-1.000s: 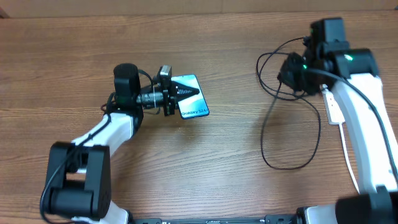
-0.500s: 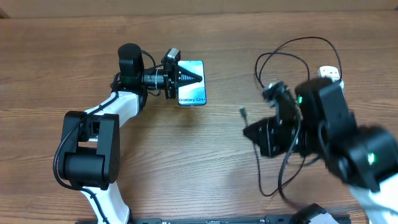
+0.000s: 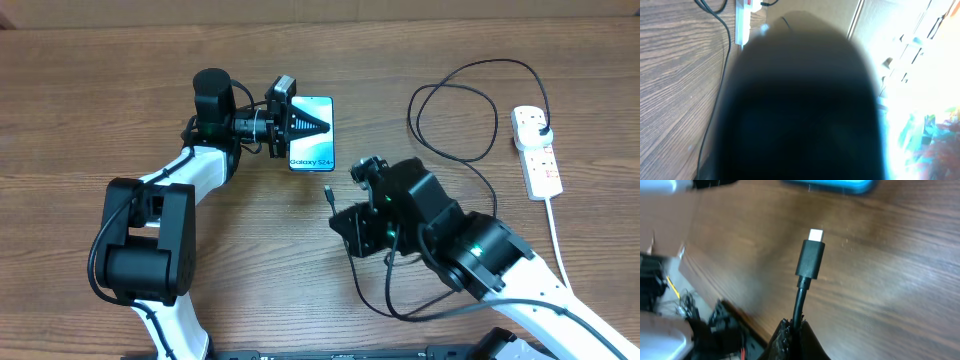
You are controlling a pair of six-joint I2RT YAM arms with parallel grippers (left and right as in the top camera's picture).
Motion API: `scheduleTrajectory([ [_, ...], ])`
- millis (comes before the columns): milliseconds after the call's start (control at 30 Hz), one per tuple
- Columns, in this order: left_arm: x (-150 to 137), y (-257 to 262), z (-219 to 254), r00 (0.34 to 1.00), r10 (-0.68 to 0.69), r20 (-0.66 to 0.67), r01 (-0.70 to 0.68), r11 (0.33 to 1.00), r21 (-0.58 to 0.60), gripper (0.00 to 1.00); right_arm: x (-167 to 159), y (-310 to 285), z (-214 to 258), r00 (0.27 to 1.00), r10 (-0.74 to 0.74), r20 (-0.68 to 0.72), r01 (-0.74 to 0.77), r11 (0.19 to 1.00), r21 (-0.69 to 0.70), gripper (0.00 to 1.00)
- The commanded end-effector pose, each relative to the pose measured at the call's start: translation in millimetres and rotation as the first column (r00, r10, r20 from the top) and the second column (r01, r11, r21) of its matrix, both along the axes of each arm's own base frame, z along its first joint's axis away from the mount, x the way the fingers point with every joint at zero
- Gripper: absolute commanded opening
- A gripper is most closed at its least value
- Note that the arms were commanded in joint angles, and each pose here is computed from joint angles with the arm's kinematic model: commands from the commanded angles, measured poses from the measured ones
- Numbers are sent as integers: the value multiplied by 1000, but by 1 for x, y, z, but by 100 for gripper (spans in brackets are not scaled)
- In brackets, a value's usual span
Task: Plug charger to phone and switch on socket
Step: 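Carry the USB-C plug with the right gripper toward the phone's bottom port, then align the USB-C plug with the port and push it in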
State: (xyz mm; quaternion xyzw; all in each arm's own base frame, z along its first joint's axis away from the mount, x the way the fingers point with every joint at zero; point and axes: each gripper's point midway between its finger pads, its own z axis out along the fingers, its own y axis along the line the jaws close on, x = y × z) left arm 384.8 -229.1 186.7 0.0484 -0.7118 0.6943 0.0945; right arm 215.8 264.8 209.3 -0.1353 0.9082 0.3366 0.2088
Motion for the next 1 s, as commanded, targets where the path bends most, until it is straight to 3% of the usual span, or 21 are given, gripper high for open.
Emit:
scheduleTrajectory([
  [0,2,-4,11,999,-7,35,7,1000,-6,4,12,7,-3,997,-67,-28,67,998,21,4],
  [433,15,-4,8,997,64,37,-64,998,8,4,27,10,-5,990,-138,-20,138,990,29,4],
  [967,21,-5,7,995,99,10,-100,995,17,4,26,10,-6,997,-47,61,48,999,-13,4],
])
